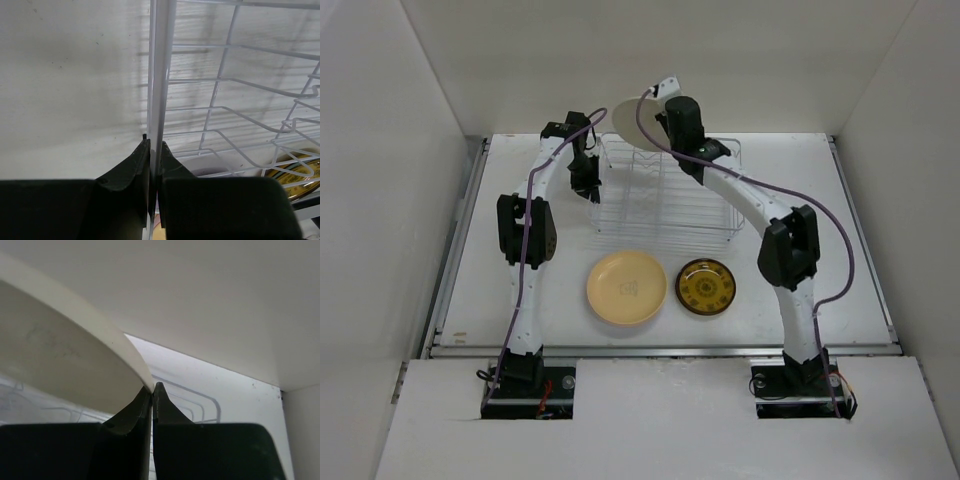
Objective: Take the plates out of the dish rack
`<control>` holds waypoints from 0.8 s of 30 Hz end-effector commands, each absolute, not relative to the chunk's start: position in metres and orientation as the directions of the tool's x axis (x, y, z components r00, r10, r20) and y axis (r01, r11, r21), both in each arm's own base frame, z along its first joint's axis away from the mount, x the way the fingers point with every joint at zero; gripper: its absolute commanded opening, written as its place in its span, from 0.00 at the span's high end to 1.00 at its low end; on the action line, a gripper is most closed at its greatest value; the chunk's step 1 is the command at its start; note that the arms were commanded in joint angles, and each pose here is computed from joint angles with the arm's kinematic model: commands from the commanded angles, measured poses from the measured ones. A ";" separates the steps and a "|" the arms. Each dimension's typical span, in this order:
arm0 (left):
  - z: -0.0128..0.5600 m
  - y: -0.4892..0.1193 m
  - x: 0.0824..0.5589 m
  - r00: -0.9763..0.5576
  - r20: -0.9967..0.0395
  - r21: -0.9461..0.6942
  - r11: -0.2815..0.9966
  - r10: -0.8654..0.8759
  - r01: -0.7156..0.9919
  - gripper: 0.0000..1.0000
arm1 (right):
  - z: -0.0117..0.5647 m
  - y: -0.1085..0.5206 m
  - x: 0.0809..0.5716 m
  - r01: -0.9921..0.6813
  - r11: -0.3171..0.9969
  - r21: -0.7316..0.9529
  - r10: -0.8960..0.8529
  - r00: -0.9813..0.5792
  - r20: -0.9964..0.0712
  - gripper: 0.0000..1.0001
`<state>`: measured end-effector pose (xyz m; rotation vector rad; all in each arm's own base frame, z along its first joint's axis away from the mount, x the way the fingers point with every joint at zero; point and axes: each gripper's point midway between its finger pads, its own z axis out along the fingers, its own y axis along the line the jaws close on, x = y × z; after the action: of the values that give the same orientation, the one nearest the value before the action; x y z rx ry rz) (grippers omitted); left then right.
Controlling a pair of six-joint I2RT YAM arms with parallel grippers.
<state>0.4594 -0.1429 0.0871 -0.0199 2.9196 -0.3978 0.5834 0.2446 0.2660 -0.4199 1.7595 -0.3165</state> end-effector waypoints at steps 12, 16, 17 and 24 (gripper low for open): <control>0.062 -0.159 0.449 -0.976 -0.004 -0.394 0.898 -0.215 -0.196 1.00 | 0.374 0.232 0.500 -0.143 0.973 -0.184 -0.204 -0.148 -0.968 1.00; 0.063 -0.157 0.454 -0.978 -0.031 -0.384 0.906 -0.207 -0.180 1.00 | 0.330 0.273 0.431 -0.542 0.836 -0.090 -0.264 -0.253 -0.931 1.00; 0.062 -0.156 0.454 -0.980 -0.037 -0.383 0.909 -0.194 -0.165 1.00 | 0.296 0.271 0.412 -0.582 0.811 -0.059 -0.307 -0.337 -0.890 1.00; 0.069 -0.138 0.469 -0.983 -0.143 -0.297 0.952 -0.114 -0.067 1.00 | 0.209 0.291 0.304 -0.750 0.625 0.215 -0.461 -0.577 -0.674 1.00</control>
<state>0.4642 -0.1531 0.0893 -0.0479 2.9055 -0.4936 0.3662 0.2664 0.2317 -0.8063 2.1393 0.3862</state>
